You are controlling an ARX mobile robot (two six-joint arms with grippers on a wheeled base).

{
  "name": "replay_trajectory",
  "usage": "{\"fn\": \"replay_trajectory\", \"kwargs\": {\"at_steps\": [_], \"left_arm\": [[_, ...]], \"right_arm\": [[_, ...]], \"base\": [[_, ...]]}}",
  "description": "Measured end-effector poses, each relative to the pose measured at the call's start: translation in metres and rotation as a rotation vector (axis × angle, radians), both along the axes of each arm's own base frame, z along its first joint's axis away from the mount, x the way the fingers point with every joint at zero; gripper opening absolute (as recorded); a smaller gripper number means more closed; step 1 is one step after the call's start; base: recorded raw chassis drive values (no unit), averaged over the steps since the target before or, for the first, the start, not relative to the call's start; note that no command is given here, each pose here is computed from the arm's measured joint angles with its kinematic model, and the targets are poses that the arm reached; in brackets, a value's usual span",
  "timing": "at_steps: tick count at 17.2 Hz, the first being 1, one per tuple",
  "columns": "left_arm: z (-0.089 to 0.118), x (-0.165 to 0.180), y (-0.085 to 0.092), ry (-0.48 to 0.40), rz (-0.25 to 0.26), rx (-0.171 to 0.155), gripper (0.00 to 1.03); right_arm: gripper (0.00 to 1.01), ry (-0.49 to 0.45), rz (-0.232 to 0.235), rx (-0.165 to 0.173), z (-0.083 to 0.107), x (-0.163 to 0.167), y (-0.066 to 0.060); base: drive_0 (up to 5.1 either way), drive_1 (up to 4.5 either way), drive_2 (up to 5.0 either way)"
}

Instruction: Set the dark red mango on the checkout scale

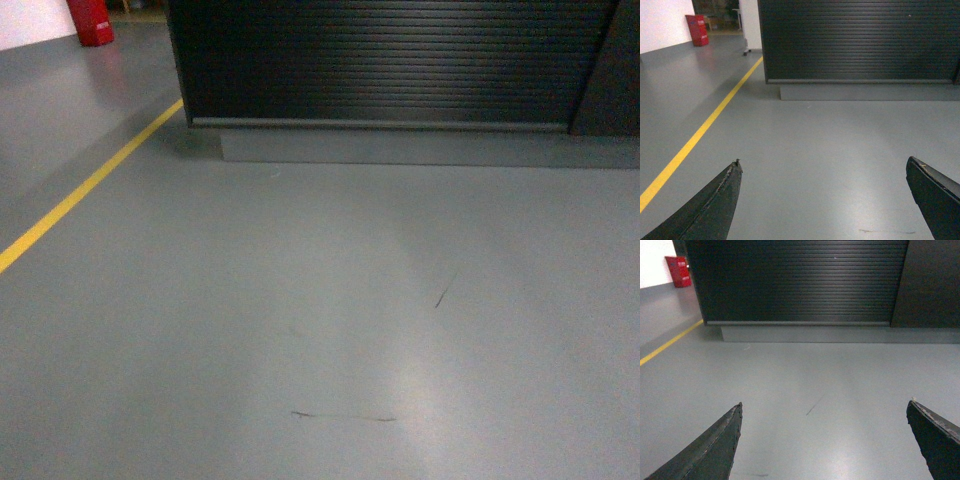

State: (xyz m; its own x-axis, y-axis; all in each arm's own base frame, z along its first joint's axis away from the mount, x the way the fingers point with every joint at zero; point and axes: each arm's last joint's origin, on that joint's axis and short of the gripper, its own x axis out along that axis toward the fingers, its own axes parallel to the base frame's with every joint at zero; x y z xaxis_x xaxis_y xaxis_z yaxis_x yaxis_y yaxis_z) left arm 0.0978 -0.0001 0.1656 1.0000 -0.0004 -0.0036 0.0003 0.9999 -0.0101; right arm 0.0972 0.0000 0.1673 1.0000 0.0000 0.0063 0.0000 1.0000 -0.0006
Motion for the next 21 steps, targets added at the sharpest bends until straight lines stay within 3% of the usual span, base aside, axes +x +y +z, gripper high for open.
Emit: {"fn": "replay_trajectory", "kwargs": {"at_steps": [21], "left_arm": [[0.0000, 0.0000, 0.0001, 0.000, 0.002, 0.000, 0.98]], "right_arm": [[0.98, 0.002, 0.000, 0.000, -0.0002, 0.0000, 0.0000]], "base": [[0.0, 4.30, -4.3]]}}
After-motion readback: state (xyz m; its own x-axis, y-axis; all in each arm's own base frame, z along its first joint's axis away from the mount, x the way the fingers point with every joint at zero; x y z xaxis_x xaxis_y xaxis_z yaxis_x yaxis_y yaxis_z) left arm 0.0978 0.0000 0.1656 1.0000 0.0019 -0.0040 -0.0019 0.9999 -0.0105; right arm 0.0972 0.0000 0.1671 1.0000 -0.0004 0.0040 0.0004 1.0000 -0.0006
